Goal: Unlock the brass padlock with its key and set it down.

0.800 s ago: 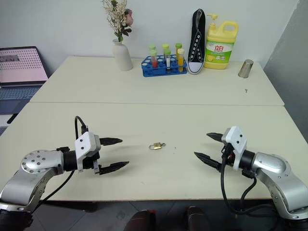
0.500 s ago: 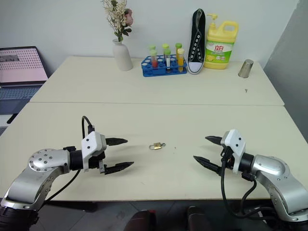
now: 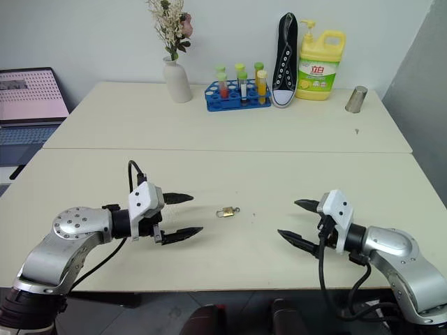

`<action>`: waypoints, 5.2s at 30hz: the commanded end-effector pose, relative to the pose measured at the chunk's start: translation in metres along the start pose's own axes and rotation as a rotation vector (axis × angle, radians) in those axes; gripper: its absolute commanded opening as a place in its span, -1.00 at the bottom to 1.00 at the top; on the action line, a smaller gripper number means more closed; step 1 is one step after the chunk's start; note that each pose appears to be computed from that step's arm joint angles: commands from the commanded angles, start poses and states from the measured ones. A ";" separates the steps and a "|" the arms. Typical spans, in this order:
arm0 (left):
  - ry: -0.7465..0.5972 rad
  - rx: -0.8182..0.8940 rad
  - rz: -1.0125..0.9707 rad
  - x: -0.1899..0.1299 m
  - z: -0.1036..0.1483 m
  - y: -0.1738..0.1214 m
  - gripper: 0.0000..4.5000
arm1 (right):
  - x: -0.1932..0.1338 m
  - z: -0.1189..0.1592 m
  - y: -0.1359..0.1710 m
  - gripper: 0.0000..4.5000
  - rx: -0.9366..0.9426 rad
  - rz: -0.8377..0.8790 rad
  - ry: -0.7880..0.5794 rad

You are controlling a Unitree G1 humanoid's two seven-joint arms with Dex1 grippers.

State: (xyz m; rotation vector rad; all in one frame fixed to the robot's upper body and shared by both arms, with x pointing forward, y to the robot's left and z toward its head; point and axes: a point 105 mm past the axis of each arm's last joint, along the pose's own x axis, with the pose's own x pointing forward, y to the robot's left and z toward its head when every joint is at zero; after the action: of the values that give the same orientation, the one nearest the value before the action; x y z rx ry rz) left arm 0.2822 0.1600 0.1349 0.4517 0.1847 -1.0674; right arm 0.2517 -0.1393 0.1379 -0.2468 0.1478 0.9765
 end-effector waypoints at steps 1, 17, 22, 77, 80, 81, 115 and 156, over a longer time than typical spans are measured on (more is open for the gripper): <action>0.018 0.062 0.056 0.007 0.005 0.013 1.00 | 0.002 0.012 0.007 0.98 -0.020 0.018 -0.035; 0.086 0.054 -0.051 0.070 -0.012 0.004 1.00 | 0.008 0.009 0.015 0.98 0.037 -0.022 0.015; 0.110 0.058 -0.047 0.078 -0.018 0.006 1.00 | 0.007 0.008 0.019 0.98 0.036 -0.023 0.019; -0.442 1.300 0.087 0.052 0.071 -0.009 -0.57 | 0.025 0.034 0.018 1.00 0.142 0.068 -0.101; -0.440 1.307 0.102 0.051 0.070 -0.010 -0.57 | 0.036 0.043 0.018 1.00 0.187 0.116 -0.139; -0.440 1.307 0.102 0.051 0.070 -0.010 -0.57 | 0.038 0.045 0.018 1.00 0.194 0.126 -0.144; -0.437 1.291 0.093 0.053 0.067 -0.019 -0.57 | 0.056 0.058 0.026 -1.00 0.255 0.278 -0.174; -0.436 1.344 0.094 0.057 0.066 -0.023 -0.57 | 0.064 0.072 0.007 -1.00 0.820 0.389 0.026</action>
State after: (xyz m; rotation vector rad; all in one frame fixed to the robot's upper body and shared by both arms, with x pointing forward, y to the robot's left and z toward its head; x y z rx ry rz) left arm 0.2901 0.0816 0.1622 1.3778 -0.9483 -1.0450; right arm 0.2867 -0.0710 0.1739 0.5350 0.6754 1.1419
